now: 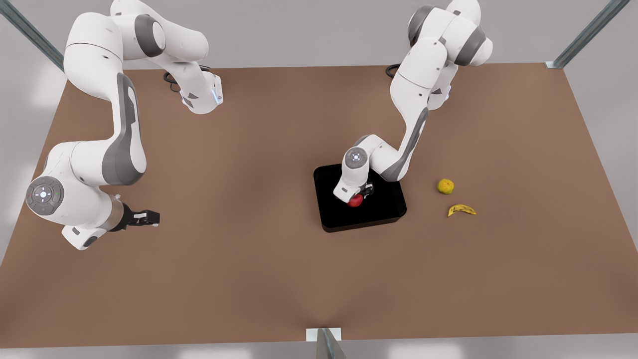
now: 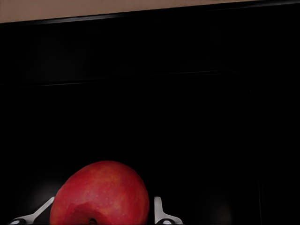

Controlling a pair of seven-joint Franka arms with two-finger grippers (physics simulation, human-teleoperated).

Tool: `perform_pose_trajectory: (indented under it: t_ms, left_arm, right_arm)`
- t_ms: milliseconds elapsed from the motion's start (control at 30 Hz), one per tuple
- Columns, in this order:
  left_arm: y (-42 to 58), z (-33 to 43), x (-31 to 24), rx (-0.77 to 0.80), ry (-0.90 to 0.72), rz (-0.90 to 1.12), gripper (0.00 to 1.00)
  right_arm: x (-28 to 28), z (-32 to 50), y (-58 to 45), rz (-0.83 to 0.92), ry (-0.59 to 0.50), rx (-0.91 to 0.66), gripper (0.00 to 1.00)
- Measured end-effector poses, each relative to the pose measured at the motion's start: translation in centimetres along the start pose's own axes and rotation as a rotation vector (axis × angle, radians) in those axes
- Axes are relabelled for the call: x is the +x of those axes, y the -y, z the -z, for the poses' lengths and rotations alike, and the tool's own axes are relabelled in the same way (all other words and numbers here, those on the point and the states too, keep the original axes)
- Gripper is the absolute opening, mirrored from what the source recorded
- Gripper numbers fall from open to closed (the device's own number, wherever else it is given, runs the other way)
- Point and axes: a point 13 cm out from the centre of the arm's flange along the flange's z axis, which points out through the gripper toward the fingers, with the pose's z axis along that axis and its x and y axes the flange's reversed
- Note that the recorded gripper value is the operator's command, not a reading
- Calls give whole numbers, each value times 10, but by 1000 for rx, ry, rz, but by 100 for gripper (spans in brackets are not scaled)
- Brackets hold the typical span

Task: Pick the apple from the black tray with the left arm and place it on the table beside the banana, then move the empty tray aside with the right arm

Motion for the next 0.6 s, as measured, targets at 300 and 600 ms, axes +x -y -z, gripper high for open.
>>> perform_pose_trajectory:
  t_ms: [300, 600]
  left_arm:
    - [-25, 127, -45, 29, 79, 70, 72]
    - [-294, 111, -113, -111, -110, 236, 72]
  right_arm:
    - [0, 0, -2, 3, -1, 0, 100]
    - [70, 41, -317, 289, 9, -2, 100]
